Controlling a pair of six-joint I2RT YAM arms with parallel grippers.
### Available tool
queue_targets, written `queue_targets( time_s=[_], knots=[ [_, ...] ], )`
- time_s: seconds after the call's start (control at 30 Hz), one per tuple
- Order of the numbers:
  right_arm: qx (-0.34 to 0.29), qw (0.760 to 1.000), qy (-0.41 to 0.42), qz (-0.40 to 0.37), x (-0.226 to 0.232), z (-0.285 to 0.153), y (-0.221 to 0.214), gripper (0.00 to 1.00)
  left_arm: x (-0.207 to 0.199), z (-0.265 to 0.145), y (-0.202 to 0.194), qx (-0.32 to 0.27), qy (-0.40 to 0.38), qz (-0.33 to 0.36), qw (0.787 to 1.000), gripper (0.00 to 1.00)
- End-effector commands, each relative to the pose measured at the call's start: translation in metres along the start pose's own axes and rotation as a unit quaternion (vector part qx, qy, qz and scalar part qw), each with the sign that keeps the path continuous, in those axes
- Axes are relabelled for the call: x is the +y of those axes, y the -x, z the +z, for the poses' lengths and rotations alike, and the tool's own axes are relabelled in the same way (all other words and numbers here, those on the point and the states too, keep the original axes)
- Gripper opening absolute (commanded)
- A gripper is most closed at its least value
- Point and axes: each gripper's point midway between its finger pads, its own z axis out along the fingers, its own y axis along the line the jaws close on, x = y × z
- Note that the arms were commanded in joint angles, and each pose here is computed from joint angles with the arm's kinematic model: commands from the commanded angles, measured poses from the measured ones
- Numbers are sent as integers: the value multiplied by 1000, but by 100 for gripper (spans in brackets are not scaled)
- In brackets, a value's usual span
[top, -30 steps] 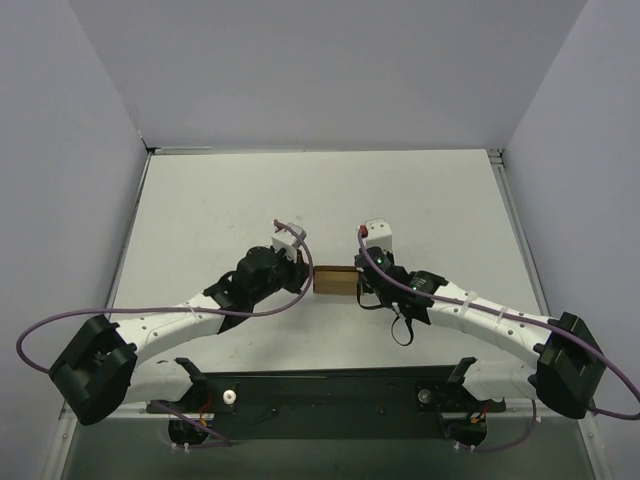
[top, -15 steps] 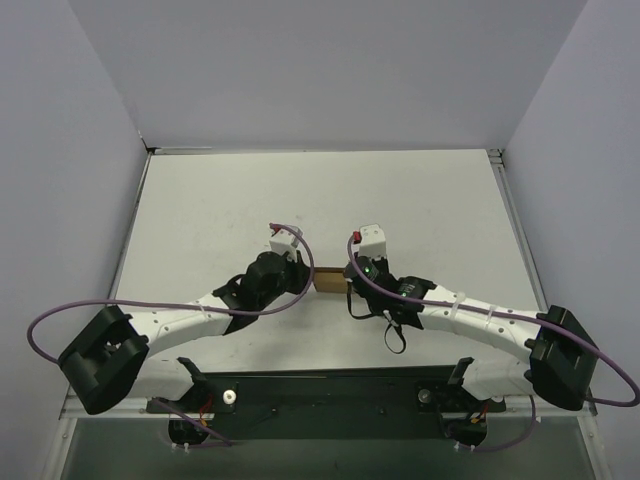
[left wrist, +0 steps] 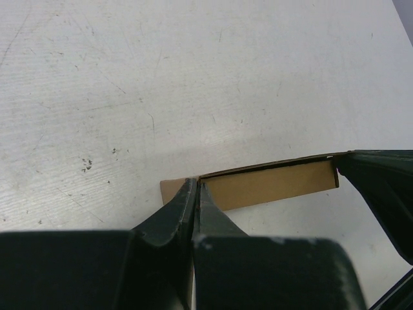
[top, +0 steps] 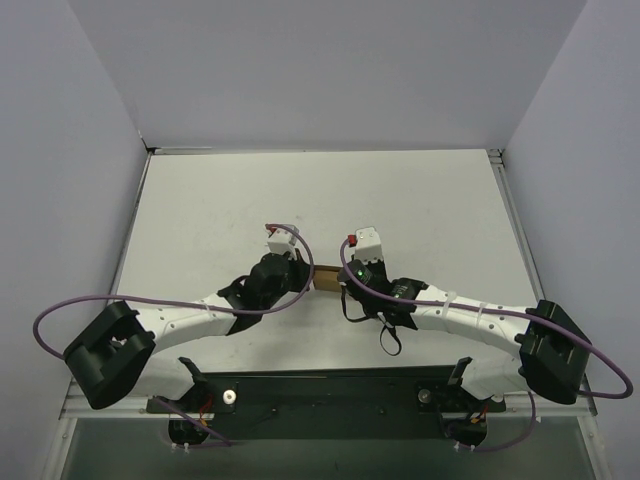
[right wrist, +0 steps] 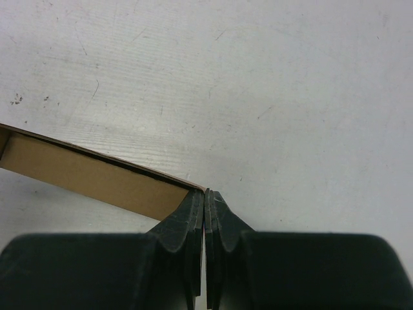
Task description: Fold the paper box
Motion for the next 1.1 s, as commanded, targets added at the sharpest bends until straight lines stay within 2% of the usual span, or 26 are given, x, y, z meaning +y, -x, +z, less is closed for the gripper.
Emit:
queue_targets(
  time_s=[0.0, 0.53, 0.83, 1.07],
  knots=[
    [-27, 999, 11, 29, 11, -3, 18, 0, -28, 0, 16, -33, -47, -33, 998, 0],
    [-24, 999, 10, 31, 11, -3, 16, 0, -8, -2, -14, -14, -23, -18, 999, 0],
    [-17, 999, 25, 42, 14, -4, 19, 0, 3, -2, -35, 2, -2, 31, 1000, 0],
    [12, 998, 35, 48, 13, -1, 14, 0, 10, -2, -47, 11, 21, 69, 997, 0]
  ],
)
